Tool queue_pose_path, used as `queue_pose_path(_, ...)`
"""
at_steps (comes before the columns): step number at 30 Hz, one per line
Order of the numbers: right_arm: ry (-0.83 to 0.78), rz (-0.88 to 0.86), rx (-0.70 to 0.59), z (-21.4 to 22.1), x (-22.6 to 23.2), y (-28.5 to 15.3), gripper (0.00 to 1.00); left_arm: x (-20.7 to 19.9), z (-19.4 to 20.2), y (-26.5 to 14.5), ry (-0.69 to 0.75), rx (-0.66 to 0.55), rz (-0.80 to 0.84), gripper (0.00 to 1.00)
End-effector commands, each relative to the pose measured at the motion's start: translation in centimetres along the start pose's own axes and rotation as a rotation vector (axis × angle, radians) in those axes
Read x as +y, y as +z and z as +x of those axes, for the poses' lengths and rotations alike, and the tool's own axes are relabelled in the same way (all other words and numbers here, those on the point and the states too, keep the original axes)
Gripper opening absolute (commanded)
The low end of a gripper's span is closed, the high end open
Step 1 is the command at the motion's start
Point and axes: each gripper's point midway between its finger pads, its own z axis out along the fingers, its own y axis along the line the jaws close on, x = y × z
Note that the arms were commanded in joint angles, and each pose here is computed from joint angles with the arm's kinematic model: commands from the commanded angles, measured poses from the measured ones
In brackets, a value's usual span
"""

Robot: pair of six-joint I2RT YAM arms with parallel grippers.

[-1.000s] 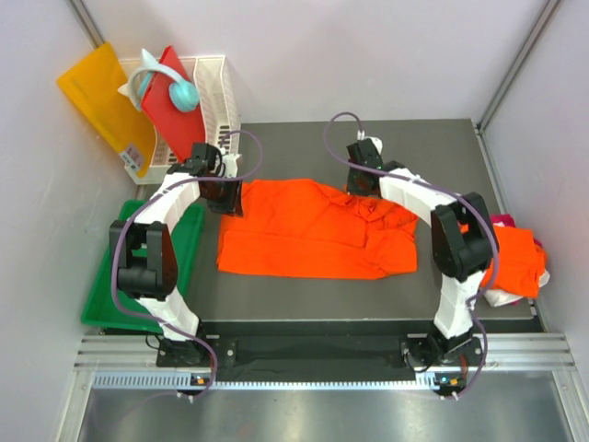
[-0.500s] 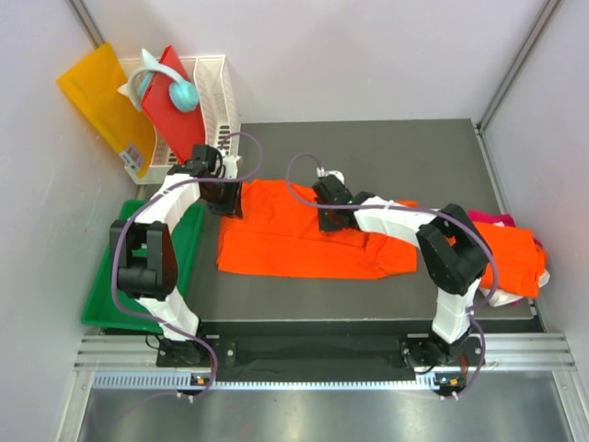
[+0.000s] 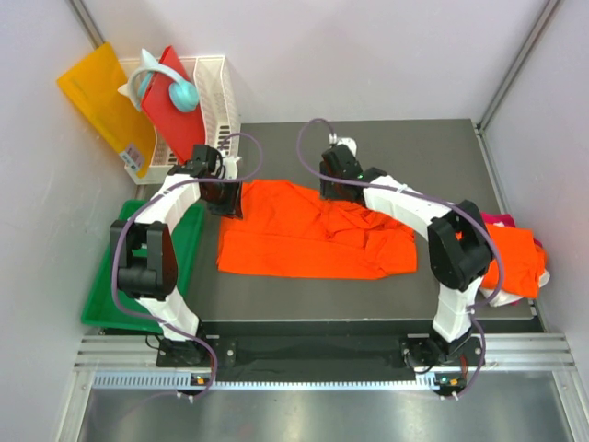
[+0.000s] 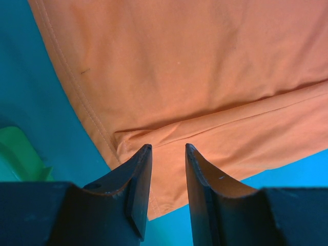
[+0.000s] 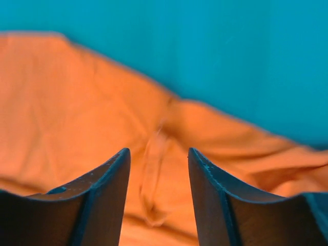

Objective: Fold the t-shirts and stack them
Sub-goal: Grap the side of the flattened tshirt furthest away from the robot with both arms

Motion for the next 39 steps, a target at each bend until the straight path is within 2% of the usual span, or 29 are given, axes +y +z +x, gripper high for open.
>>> queue_pose_path(1,-0.043,0.079,-0.039,-2.6,-2.7,-0.7,0.48,-0.1,-0.6,-0.4,0.005,-0.030,0.007,0.38)
queue_pose_path(9,-0.040,0.089,0.026,0.3,-3.5,1.5,0.40,-0.2,-0.5,-0.1,0.001,-0.022,0.016,0.38)
queue_pose_path(34,-0.062,0.050,0.127,3.5,-2.6,4.3,0.37,-0.3,-0.2,0.0,-0.005,-0.014,0.025,0.38)
queue_pose_path(38,-0.069,0.077,0.144,4.0,-3.2,4.8,0.29,-0.3,0.0,0.1,-0.007,-0.009,0.024,0.38)
queue_pose_path(39,-0.068,0.084,0.140,3.9,-3.4,4.9,0.24,-0.3,-0.1,0.0,-0.006,-0.012,0.022,0.38)
